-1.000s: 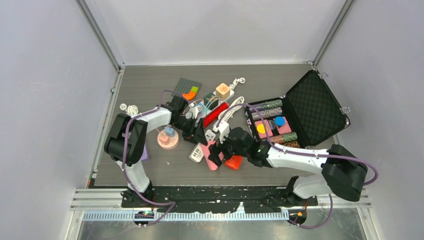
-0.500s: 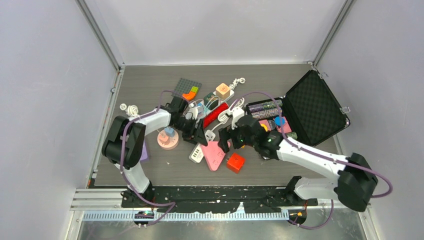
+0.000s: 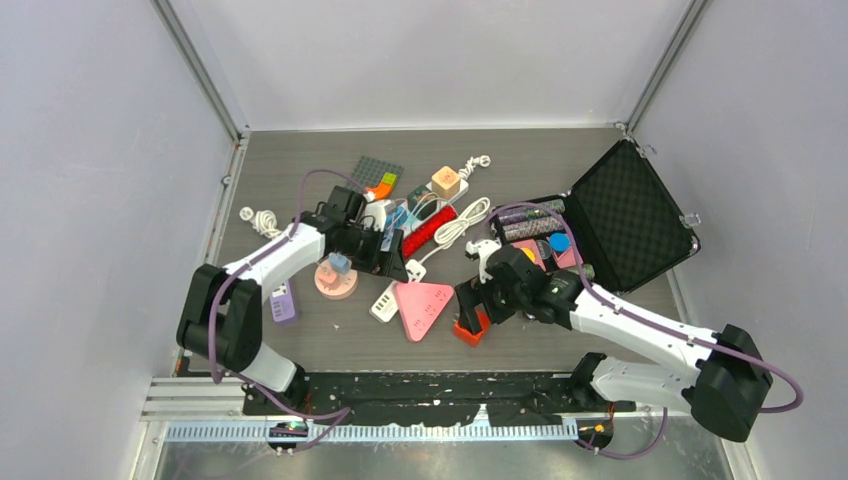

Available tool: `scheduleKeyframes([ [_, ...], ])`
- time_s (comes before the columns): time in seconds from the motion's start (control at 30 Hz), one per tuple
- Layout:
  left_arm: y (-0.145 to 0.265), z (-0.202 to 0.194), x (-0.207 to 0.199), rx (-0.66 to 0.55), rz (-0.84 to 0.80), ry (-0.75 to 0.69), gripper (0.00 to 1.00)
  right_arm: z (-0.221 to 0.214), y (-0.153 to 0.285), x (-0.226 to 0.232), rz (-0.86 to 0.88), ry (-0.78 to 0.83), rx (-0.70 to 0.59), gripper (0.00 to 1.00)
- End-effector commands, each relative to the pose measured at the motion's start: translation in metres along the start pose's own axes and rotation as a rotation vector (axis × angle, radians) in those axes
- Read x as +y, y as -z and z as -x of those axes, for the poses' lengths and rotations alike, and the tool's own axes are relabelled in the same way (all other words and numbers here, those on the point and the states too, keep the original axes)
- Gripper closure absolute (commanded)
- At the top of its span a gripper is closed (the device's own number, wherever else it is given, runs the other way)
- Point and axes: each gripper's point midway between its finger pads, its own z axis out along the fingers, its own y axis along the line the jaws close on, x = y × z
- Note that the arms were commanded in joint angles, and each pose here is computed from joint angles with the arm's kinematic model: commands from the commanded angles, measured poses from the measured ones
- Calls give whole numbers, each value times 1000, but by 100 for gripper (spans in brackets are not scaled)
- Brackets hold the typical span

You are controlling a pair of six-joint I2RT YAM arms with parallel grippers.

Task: Insert the plug
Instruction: Pick up the plug from the center of the board.

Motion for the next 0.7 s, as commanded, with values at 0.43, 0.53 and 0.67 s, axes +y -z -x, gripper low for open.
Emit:
scheduleKeyframes([
  [0.43,73,43,-4,-305,223,-162,0,-51,-27,6,18,89,221,8],
  [0.53,93,57,-11,-419,251,-175,0,-46,-32,1,-20,89,199,26],
  [0.67,119,74,-16,-579,295,-162,0,-33,-36,2,-24,92,156,58],
])
